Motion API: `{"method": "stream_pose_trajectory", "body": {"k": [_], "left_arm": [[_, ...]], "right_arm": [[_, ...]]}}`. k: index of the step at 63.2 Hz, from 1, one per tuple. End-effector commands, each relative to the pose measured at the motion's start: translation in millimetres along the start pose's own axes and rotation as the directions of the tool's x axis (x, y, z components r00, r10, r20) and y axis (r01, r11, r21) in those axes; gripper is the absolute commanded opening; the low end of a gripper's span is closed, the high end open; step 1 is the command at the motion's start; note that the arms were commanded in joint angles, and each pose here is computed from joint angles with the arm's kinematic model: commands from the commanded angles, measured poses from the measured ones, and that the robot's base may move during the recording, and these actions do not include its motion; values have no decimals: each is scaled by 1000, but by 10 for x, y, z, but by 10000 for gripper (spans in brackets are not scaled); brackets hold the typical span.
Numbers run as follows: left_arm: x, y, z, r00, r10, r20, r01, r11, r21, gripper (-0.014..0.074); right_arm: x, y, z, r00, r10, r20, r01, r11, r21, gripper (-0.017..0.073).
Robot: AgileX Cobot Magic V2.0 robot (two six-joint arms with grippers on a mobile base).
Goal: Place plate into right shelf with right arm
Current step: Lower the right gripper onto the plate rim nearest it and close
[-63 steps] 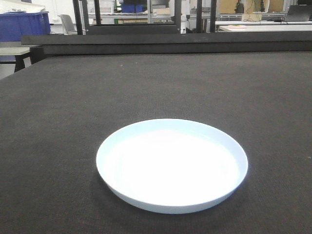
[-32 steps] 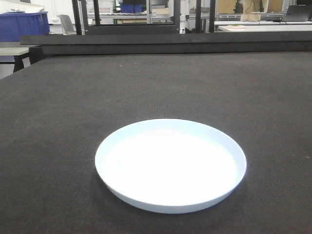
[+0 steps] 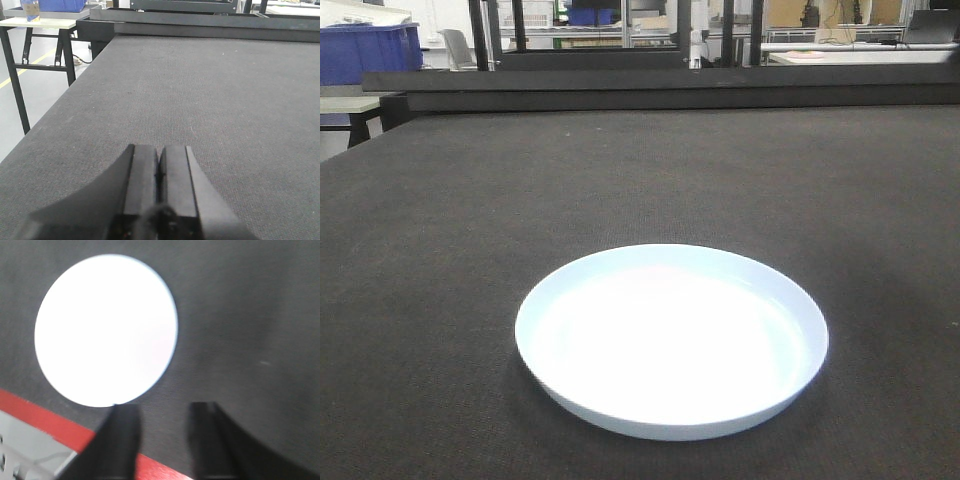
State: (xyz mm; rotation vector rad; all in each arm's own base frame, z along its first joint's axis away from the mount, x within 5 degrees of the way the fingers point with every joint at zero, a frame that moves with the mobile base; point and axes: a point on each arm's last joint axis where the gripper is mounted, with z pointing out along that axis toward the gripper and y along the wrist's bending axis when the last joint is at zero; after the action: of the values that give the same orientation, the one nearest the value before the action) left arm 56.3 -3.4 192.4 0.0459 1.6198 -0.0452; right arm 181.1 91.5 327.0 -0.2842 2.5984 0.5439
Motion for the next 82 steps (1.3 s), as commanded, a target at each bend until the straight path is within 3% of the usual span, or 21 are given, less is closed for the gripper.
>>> {"method": "stream_pose_trajectory", "body": {"k": [1, 19, 38, 82], "left_arm": [[-48, 4, -2, 997, -9, 82, 9, 1000, -5, -47], [-48, 4, -2, 997, -9, 82, 9, 1000, -5, -47], [-48, 4, -2, 997, -9, 82, 9, 1000, -5, -47], [-48, 4, -2, 997, -9, 82, 9, 1000, -5, -47]], "right_arm": [[-160, 137, 102, 998, -34, 52, 37, 998, -49, 538], [-245, 89, 729, 994, -13, -111, 11, 1000, -16, 540], [-278, -2, 1123, 985, 21, -173, -19, 1000, 16, 540], [-280, -60, 1382, 977, 56, -204, -51, 998, 31, 538]]}}
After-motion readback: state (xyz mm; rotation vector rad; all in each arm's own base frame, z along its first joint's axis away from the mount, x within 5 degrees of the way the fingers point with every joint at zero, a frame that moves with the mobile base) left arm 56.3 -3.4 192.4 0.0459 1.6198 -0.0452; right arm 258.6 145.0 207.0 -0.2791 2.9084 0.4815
